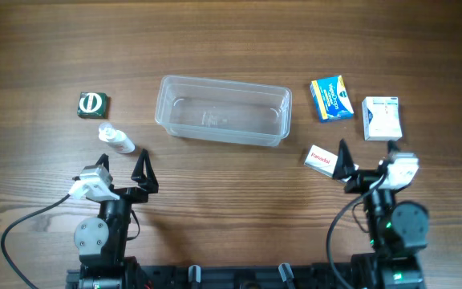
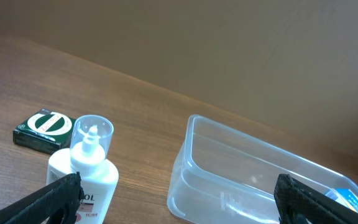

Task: Pack container
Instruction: 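Reach the right gripper to the blue VapoDrops box and grasp it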

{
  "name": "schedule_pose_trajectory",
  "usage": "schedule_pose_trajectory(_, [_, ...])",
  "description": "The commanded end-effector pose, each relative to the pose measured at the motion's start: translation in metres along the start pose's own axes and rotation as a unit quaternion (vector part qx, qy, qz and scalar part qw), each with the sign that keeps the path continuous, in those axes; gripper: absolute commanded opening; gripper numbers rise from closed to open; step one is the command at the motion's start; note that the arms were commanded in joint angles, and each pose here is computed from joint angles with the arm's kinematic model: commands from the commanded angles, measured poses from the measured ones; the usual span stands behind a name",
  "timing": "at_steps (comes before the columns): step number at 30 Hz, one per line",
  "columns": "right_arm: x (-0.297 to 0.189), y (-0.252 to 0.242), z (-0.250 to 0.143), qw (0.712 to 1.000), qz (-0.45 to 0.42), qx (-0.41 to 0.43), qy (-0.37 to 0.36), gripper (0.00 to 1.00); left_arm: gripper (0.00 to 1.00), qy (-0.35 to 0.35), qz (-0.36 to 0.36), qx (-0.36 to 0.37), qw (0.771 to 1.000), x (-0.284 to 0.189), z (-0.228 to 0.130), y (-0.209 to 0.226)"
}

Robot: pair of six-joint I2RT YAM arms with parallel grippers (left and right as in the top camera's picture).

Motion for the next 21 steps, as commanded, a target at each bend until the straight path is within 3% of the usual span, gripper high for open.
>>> schedule_pose_trajectory(1, [0.020, -0.014, 0.047, 0.999, -0.029, -0.019, 0.023, 1.00, 1.00, -0.003, 0.009, -0.001, 1.000, 0.000, 0.000, 0.004])
schedule_pose_trajectory(6, [0.071, -0.013, 0.076, 0.994, 0.021, -0.011, 0.105, 1.00, 1.00, -0.003, 0.009, -0.001, 1.000, 0.000, 0.000, 0.004])
schedule_pose_trajectory(11, [0.120, -0.012, 0.080, 0.978, 0.070, -0.028, 0.194, 1.00, 1.00, -0.003, 0.009, -0.001, 1.000, 0.000, 0.000, 0.004])
schedule_pose_trajectory(14, [0.144, -0.006, 0.065, 0.962, 0.114, -0.063, 0.242, 1.00, 1.00, -0.003, 0.009, -0.001, 1.000, 0.000, 0.000, 0.004])
schedule_pose_trajectory(21, [0.175, -0.001, 0.022, 0.946, 0.136, -0.057, 0.288, 1.00, 1.00, -0.003, 0.009, -0.001, 1.000, 0.000, 0.000, 0.004])
Point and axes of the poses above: each gripper's point midway between its finger pads, its own x axis out along the fingers, its own y axis along the line the jaws close on, z = x × y, the point moved 4 cm from there along -x, back along the fingers, and after that the axes turned 9 degrees about -x, right-handed, at the moved point
